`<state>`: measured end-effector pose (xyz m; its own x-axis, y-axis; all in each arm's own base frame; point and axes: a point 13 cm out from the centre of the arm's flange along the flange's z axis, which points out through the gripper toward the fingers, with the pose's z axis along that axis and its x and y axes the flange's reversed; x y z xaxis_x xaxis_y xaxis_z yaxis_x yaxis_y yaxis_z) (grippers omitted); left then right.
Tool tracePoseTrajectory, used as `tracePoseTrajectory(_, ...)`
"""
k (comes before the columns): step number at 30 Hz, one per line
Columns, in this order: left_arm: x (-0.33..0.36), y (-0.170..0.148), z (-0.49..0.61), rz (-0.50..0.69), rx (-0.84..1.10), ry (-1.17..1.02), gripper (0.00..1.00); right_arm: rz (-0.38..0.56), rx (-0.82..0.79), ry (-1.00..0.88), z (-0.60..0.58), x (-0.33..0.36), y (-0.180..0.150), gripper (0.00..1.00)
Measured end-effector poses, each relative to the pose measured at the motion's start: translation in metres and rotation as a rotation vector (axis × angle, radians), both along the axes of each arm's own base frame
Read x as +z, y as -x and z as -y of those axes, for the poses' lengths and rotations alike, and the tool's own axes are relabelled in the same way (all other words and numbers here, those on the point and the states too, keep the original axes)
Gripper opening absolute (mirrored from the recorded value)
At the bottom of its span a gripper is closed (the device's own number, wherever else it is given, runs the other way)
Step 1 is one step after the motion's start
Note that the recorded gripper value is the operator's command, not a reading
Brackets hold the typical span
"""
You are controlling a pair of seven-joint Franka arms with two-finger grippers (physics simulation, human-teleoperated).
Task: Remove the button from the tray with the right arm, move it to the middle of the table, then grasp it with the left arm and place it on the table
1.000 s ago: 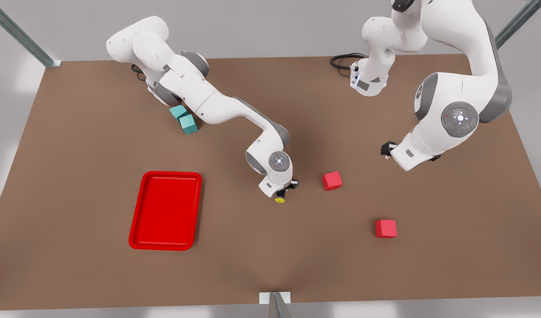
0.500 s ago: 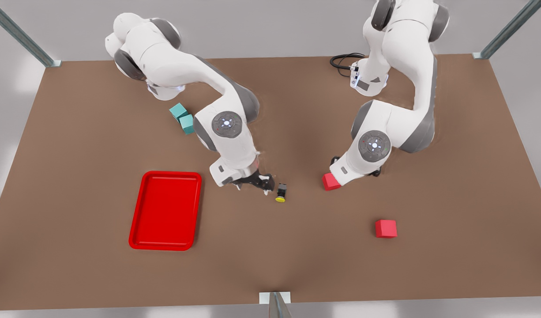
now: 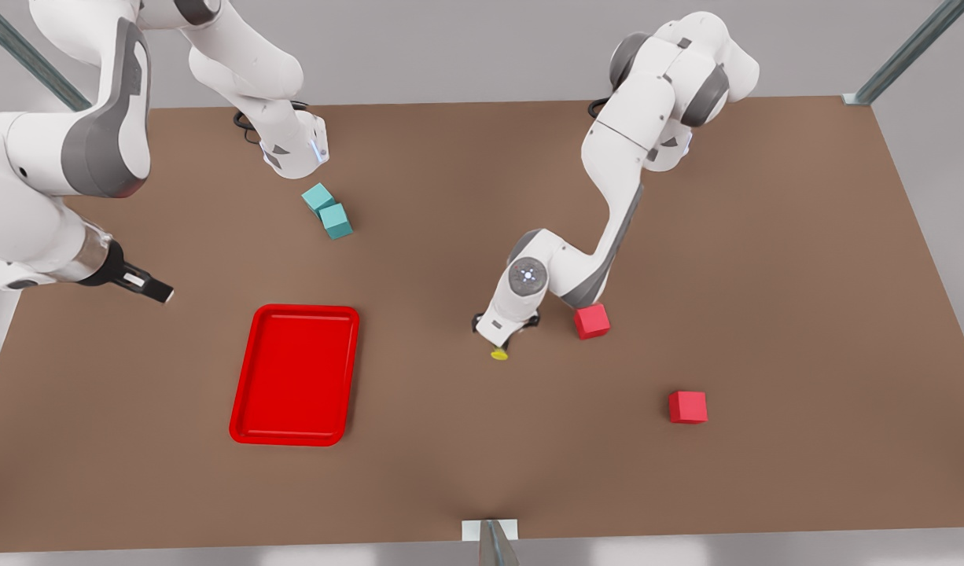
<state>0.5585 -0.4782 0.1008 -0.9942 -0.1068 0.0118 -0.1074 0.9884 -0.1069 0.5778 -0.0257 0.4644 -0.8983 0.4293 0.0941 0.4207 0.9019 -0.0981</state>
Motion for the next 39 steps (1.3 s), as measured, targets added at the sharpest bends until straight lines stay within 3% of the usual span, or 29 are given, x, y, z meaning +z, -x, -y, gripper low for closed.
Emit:
tracePoseTrajectory(7,-0.021,-0.017,-0.007,0.075,-0.051,-0.023,1.00,-0.115,0.111,0.035,0.020,-0.015,0.019,1.00)
tracePoseTrajectory(15,-0.065,-0.026,0.000,0.096,-0.113,-0.028,1.00,-0.161,0.205,0.033,0.022,-0.017,0.026,1.00)
tracePoseTrajectory(22,-0.056,-0.037,-0.003,0.132,-0.146,-0.028,1.00,-0.175,0.255,0.023,0.024,-0.018,0.028,1.00)
tracePoseTrajectory(23,-0.056,-0.038,-0.004,0.135,-0.150,-0.029,0.98,-0.177,0.261,0.022,0.024,-0.018,0.028,1.00)
tracePoseTrajectory(25,-0.054,-0.038,-0.005,0.136,-0.158,-0.031,0.70,-0.179,0.272,0.020,0.024,-0.018,0.028,1.00)
tracePoseTrajectory(26,-0.054,-0.037,-0.006,0.135,-0.161,-0.033,0.63,-0.180,0.276,0.019,0.024,-0.018,0.029,1.00)
tracePoseTrajectory(39,-0.058,-0.030,-0.013,0.101,-0.196,-0.060,0.60,-0.189,0.329,0.026,0.025,-0.017,0.029,1.00)
